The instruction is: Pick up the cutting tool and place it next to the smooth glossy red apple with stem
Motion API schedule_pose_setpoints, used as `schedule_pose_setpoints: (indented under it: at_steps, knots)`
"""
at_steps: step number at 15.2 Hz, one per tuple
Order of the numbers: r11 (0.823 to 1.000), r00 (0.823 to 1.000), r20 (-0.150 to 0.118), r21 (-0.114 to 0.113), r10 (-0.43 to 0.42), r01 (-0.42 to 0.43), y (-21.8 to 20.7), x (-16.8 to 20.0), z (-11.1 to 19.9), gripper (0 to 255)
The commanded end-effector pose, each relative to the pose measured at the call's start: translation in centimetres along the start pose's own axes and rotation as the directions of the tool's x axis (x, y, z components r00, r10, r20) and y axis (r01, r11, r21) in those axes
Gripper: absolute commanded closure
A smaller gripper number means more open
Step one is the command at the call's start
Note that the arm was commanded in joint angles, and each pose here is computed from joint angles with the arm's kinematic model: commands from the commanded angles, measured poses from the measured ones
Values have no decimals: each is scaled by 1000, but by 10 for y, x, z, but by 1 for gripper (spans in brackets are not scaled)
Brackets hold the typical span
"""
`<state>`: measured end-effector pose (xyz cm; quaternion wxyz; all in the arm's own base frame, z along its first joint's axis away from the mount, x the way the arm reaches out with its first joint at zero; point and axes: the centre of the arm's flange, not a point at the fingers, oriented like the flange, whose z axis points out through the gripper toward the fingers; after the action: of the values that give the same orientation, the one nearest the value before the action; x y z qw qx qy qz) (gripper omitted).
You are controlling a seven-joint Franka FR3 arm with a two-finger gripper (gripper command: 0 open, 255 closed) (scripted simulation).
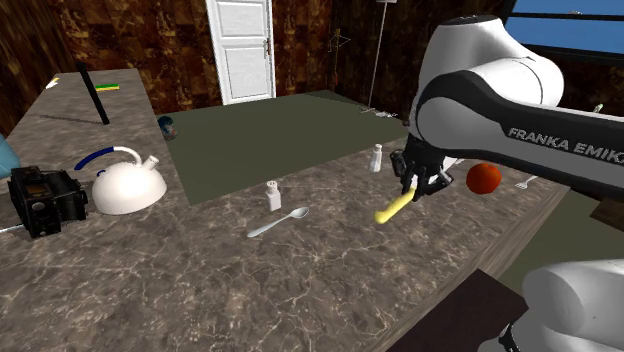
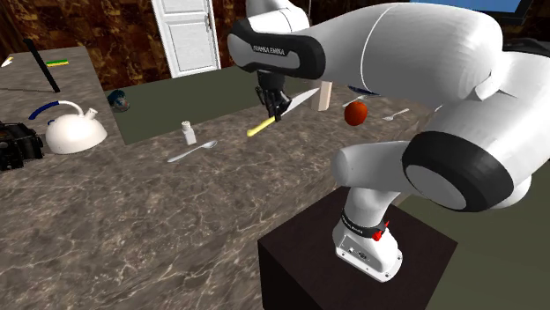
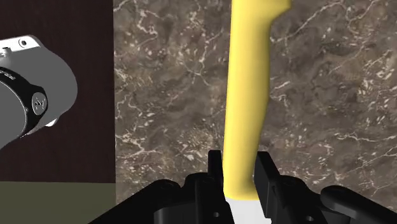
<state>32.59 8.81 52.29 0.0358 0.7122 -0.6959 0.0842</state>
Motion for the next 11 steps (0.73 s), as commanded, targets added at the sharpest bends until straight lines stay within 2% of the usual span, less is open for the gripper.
schedule_pose_setpoints:
  at_steps: [1, 11]
  knots:
    - [1000, 1000, -1, 0, -2, 2, -9, 23, 6, 255]
    - [1000, 1000, -1, 0, -2, 2, -45, 147, 30, 255]
